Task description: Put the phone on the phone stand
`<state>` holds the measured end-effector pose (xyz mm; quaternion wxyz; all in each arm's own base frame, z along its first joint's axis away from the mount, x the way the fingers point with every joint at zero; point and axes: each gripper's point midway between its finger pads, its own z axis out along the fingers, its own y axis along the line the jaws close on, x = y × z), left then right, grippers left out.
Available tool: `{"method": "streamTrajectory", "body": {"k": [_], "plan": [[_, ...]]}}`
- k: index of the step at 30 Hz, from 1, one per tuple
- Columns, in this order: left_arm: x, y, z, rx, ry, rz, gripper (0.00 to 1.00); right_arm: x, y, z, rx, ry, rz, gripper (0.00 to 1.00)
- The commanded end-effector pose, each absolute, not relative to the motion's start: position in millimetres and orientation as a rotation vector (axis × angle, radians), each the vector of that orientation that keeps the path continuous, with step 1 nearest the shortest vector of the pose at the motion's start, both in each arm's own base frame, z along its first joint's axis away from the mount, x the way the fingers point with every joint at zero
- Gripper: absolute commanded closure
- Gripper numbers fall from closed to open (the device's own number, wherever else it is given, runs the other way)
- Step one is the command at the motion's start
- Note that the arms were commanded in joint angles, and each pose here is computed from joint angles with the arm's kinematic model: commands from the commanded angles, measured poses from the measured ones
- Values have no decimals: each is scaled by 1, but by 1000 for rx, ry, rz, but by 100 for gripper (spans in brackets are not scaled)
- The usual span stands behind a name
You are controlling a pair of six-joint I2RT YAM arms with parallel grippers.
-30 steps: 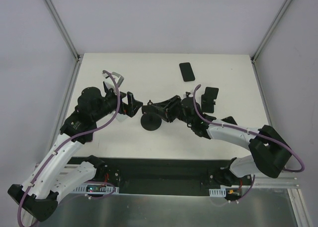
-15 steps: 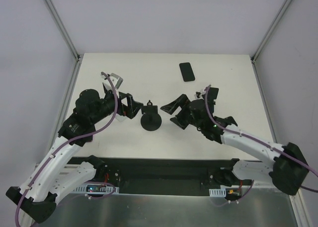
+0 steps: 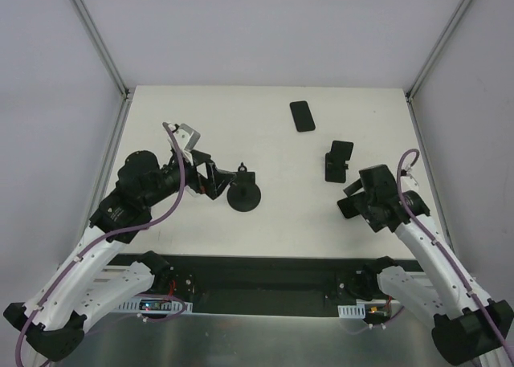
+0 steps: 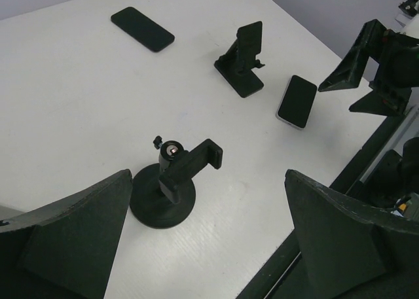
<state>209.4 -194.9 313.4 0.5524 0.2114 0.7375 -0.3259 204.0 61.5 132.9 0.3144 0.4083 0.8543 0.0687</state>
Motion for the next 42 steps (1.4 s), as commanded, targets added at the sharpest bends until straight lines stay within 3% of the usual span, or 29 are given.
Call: {"method": "streamTrajectory", "body": {"k": [1, 14, 31, 42], "plan": [[204, -203, 323, 521, 1690, -814, 1, 191, 15, 120, 1220, 2306, -78, 4], [197, -216, 316, 588, 1698, -821, 1, 258, 0, 59, 1305, 2538, -249, 4], [196, -223, 305, 624, 1729, -813, 1, 256, 8, 10, 1557, 2490, -220, 1], [197, -222, 305, 621, 1728, -806, 1, 242, 3, 2, 1590, 2506, -267, 24]]}}
